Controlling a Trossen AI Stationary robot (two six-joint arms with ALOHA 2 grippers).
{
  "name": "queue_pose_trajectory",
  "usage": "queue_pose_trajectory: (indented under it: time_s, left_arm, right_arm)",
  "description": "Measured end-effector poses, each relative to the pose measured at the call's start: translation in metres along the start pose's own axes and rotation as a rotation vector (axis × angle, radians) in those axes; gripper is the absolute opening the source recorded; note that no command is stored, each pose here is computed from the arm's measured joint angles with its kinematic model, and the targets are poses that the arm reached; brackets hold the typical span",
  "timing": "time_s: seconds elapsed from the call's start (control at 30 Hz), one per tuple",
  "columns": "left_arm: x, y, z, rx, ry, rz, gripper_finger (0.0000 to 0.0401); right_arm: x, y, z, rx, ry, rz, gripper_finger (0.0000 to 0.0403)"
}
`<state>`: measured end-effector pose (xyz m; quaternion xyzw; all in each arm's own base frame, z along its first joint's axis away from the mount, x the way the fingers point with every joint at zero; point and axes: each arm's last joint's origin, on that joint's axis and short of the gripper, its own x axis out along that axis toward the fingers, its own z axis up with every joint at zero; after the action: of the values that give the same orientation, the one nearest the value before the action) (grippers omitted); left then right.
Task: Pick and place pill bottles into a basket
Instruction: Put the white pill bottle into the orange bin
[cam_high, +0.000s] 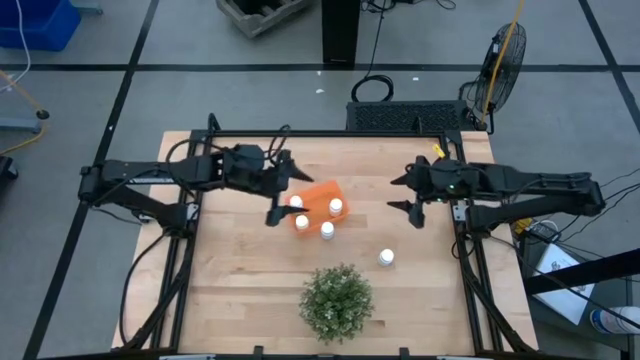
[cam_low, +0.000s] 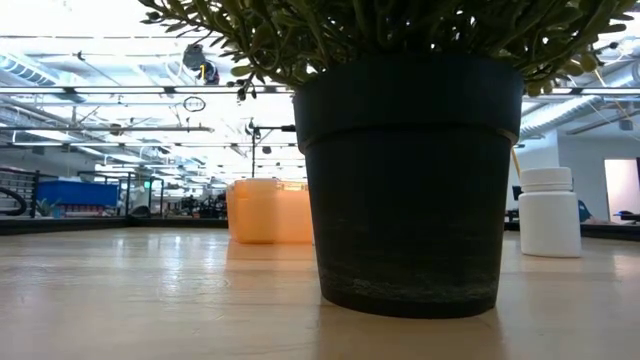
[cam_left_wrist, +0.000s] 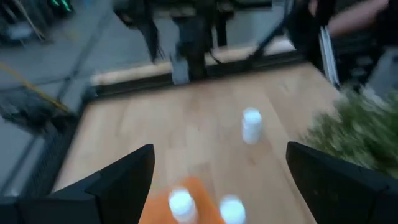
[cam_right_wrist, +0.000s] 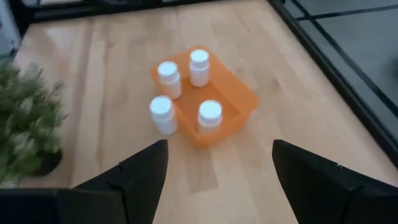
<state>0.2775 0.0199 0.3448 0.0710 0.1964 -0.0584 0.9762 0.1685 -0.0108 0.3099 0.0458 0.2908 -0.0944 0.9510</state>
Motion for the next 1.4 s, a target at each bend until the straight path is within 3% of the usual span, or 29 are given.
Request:
queue_pose_trajectory:
  time_s: [0.2, 0.53, 0.63, 0.8, 1.1, 1.4]
  left_arm:
    - [0.005, -0.005, -0.023, -0.061, -0.048, -0.004, 0.0376]
    - [-0.024, -0.012, -0.014, -0.047, -0.217, -0.043, 0.0360]
    - [-0.028, -0.016, -0.030, -0.048, -0.300, -0.033, 0.0353]
    - [-0.032, -0.020, -0.055, -0.150, -0.438, 0.019, 0.0345]
    - [-0.040, -0.022, -0.062, -0.300, -0.482, -0.016, 0.0349]
    - [-0.038, -0.022, -0.063, -0.276, -0.472, 0.009, 0.0349]
  right_arm:
    - [-0.018, 0.005, -0.002, 0.004, -0.051, 0.040, 0.0279]
    - [-0.031, 0.009, -0.016, 0.038, -0.017, 0.086, 0.0279]
    - [-0.033, 0.009, -0.023, 0.042, -0.027, 0.099, 0.0279]
    - [-0.043, 0.007, -0.025, 0.041, -0.146, 0.125, 0.0279]
    - [-0.061, 0.001, -0.036, 0.036, -0.249, 0.141, 0.0279]
    - [-0.064, -0.002, -0.046, 0.069, -0.177, 0.129, 0.0279]
